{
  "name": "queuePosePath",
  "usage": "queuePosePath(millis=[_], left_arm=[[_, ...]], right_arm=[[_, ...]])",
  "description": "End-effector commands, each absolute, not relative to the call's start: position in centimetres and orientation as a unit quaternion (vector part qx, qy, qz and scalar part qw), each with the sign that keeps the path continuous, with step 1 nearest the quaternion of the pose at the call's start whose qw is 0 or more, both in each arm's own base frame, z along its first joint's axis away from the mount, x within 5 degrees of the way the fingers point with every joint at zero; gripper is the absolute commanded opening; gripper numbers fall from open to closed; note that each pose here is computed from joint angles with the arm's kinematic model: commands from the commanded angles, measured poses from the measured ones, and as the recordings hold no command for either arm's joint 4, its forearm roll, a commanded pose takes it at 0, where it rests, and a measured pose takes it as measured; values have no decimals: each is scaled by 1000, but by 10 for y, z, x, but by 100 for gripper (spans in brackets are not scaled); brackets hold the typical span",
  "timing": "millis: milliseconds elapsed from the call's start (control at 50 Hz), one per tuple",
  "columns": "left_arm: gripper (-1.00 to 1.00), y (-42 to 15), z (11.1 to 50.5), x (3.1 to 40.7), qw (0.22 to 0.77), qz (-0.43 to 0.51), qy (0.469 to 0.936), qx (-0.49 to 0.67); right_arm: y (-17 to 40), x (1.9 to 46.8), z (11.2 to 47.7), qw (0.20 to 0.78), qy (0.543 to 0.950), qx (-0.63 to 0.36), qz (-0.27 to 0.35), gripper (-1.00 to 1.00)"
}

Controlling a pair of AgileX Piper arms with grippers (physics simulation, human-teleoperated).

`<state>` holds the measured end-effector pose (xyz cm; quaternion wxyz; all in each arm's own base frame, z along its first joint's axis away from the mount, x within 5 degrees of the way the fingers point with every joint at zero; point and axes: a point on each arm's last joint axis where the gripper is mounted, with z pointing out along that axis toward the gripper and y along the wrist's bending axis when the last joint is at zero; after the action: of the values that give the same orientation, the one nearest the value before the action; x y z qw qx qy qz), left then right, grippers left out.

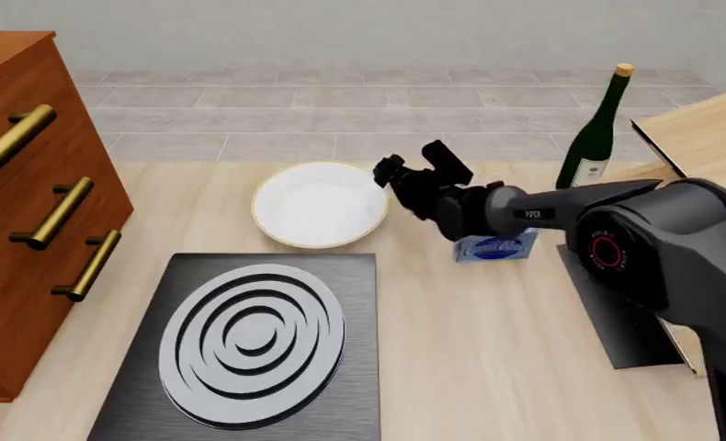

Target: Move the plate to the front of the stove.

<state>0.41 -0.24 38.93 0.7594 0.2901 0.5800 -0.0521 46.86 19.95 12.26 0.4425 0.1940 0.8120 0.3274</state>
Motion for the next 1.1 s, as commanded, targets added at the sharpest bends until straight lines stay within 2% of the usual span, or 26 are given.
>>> queuePosePath(millis=[20, 300, 620, 660, 800, 1100], left_arm=[[100, -2, 389, 3, 760, -52, 579, 290], [100, -3, 387, 4, 760, -54, 580, 287], [100, -11, 382, 19, 748, -87, 596, 278], [100, -12, 384, 19, 749, -91, 597, 273], [100, -13, 385, 21, 750, -97, 596, 270], [100, -18, 381, 29, 744, -111, 606, 259]], right_arm=[[177, 477, 141, 460, 817, 181, 297, 100], [166, 474, 180, 495, 809, 148, 282, 100], [157, 442, 236, 544, 797, 74, 253, 100], [152, 434, 247, 557, 794, 54, 239, 100], [146, 417, 254, 570, 791, 25, 220, 100], [142, 338, 293, 619, 756, -59, 204, 100]])
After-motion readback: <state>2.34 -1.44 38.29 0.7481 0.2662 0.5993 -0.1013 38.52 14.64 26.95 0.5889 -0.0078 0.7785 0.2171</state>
